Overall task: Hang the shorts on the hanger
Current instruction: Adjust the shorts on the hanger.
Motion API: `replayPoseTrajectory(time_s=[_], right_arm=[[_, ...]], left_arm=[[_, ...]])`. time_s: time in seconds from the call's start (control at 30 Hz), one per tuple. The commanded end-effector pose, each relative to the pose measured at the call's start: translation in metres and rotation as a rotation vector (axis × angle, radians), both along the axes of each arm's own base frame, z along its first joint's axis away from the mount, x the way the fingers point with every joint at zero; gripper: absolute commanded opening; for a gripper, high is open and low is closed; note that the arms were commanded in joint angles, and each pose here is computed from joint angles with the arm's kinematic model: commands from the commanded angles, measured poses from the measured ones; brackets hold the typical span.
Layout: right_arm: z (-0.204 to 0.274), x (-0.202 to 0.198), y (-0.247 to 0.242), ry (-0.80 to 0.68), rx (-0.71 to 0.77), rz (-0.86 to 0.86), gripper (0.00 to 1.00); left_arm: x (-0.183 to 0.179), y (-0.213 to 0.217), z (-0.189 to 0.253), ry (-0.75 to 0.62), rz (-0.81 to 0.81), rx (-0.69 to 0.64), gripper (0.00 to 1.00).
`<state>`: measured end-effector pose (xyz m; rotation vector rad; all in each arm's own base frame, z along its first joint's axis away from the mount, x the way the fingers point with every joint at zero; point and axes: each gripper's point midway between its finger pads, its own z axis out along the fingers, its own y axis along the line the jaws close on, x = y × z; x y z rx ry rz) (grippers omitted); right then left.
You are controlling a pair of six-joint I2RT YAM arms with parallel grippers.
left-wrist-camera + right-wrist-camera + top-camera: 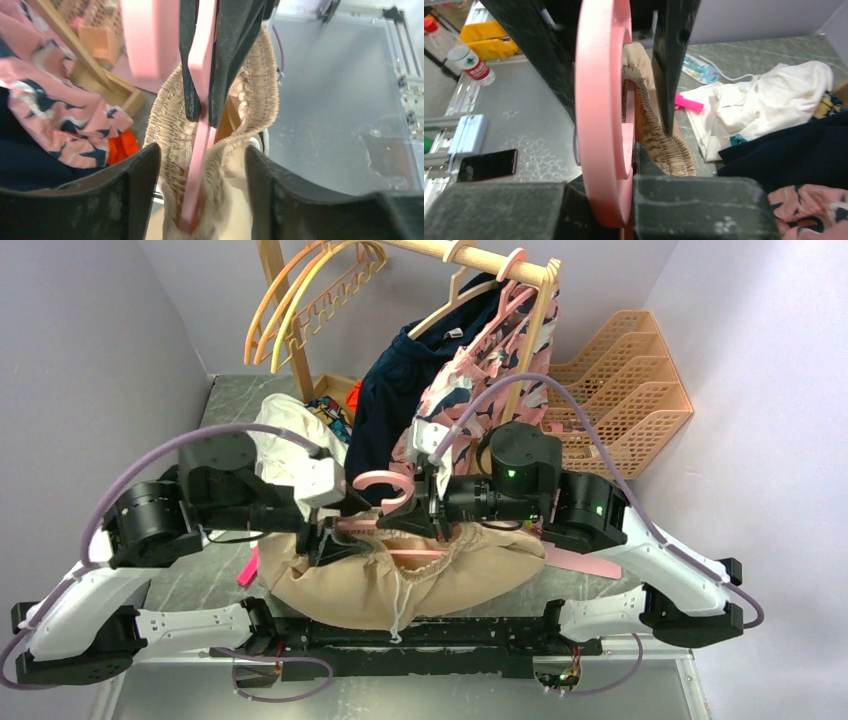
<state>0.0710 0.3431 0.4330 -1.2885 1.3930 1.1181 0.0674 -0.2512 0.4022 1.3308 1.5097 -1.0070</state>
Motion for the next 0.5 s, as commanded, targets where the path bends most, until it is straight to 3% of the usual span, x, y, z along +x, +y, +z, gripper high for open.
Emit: replayPoseTrajectory(time_s=[0.0, 0.07, 0.23, 0.33, 0.47], right_arm=[[0.065, 0.009, -0.032, -0.103, 0.155, -0.101, 0.00], [0.101, 0.000, -0.047, -0.131, 0.218, -0.084, 0.00], [0.171, -0.033, -0.077, -0.178, 0.387, 0.034, 0.00], [0.159, 0.008, -0.079, -0.200, 0.306, -0.183, 0.00], [0.123, 0.065, -0.084, -0.222, 0.170, -0.486, 0.00]], left_arm=[[-0.006, 0.029, 0.065, -0.067, 0.063, -0.150, 0.90], [-0.022, 0.053, 0.103, -0.103, 0.055, -0.254, 1.00], [-0.061, 0.114, 0.176, -0.236, 0.034, -0.553, 1.00], [-0.063, 0.128, 0.181, -0.269, 0.060, -0.600, 1.00], [-0.055, 0.121, 0.170, -0.257, 0.078, -0.551, 1.00]])
